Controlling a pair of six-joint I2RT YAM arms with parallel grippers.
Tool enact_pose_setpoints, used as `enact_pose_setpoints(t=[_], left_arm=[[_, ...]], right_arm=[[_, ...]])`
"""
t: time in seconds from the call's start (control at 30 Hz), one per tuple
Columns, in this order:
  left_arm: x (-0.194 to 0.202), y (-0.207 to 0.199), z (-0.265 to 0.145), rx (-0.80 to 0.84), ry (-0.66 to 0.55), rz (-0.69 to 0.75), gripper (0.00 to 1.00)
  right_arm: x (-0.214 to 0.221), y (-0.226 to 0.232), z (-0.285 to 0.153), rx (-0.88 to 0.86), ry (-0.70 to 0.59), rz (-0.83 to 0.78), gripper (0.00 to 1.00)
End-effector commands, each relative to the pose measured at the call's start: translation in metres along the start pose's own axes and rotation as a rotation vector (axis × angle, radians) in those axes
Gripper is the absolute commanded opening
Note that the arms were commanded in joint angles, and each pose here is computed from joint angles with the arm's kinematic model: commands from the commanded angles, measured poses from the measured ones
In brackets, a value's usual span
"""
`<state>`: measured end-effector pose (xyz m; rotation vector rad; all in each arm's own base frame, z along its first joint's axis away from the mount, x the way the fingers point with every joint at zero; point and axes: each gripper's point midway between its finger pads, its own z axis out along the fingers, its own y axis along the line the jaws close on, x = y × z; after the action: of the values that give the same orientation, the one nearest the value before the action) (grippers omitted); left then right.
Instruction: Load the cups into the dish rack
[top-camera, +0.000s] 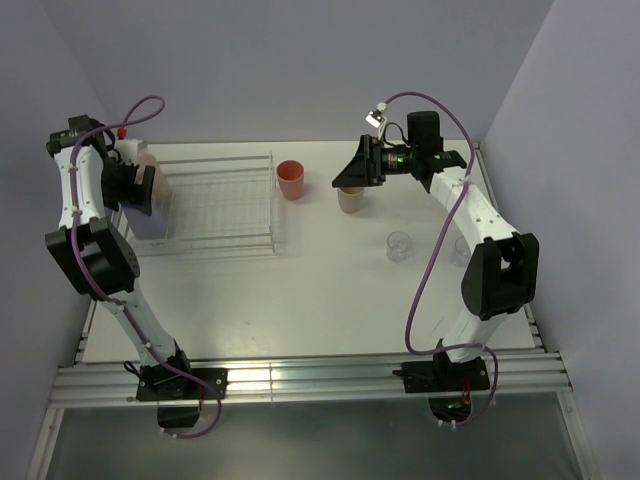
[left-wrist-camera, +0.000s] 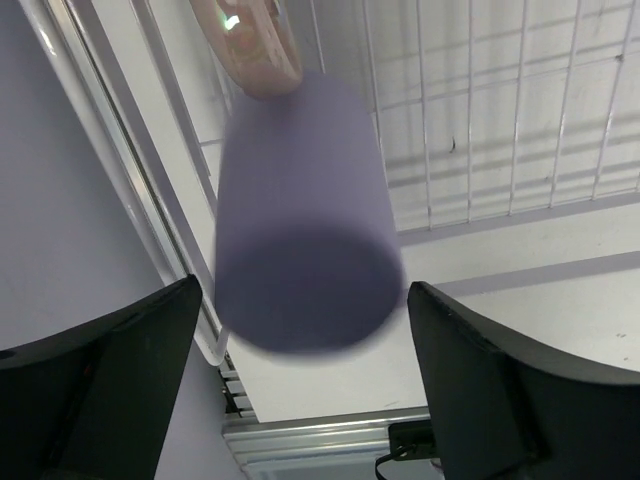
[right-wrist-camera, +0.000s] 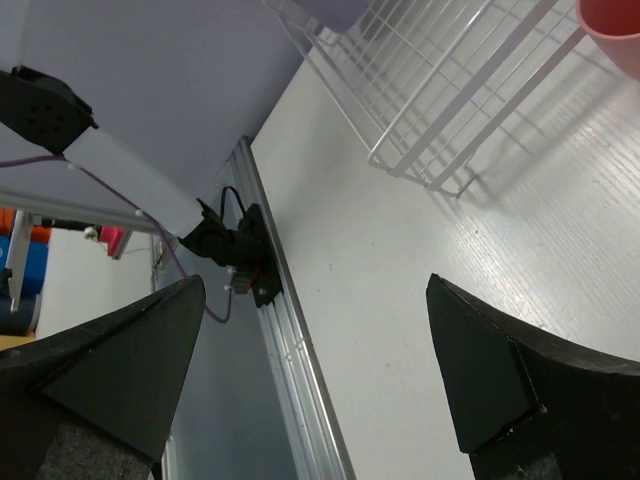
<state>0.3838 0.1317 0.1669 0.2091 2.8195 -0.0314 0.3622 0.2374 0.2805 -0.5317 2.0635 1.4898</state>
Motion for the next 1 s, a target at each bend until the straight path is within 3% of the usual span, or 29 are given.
enact_pose_setpoints(t=[0.0,0.1,0.27,0.37,0.47,0.6,0.8,0.83,0.97], left_arm=[[-0.017,-0.001,-0.023,0.001,-0.086,0.019,0.94],[-0.019,-0.001,-0.022,-0.004,-0.088,0.017,0.97],[-0.014,-0.002,-0.015,0.013,-0.058,0.021,0.89],[-0.023,-0.003,-0.027,0.015,-0.115,0.025,0.93],[-0.029,-0.004,-0.050,-0.012,-0.168,0.042,0.99],[-0.044,-0.004,-0.103,-0.082,-0.283,0.071,0.99],[-0.056,-0.020,-0.185,-0.192,-0.579,0.109,0.99],[-0.061,-0.028,-0.192,-0.185,-0.626,0.133,0.99],[-0.053,-0.086,-0.174,-0.079,-0.601,0.252,0.99]], right_arm=[[-0.002,0.008,0.000,-0.019,0.003,-0.027,1.00],[-0.002,0.008,0.000,-0.021,0.006,-0.028,1.00],[-0.003,0.011,-0.001,-0.026,0.007,-0.030,1.00],[-0.001,0.011,-0.002,-0.020,0.008,-0.038,1.00],[0.000,0.009,-0.003,0.000,0.005,-0.051,1.00],[-0.002,0.006,-0.009,0.064,0.000,-0.092,1.00],[-0.011,-0.022,-0.030,0.332,-0.005,-0.213,1.00],[-0.013,-0.030,-0.035,0.375,0.015,-0.311,1.00],[-0.024,-0.067,-0.063,0.658,0.148,-0.550,0.91]])
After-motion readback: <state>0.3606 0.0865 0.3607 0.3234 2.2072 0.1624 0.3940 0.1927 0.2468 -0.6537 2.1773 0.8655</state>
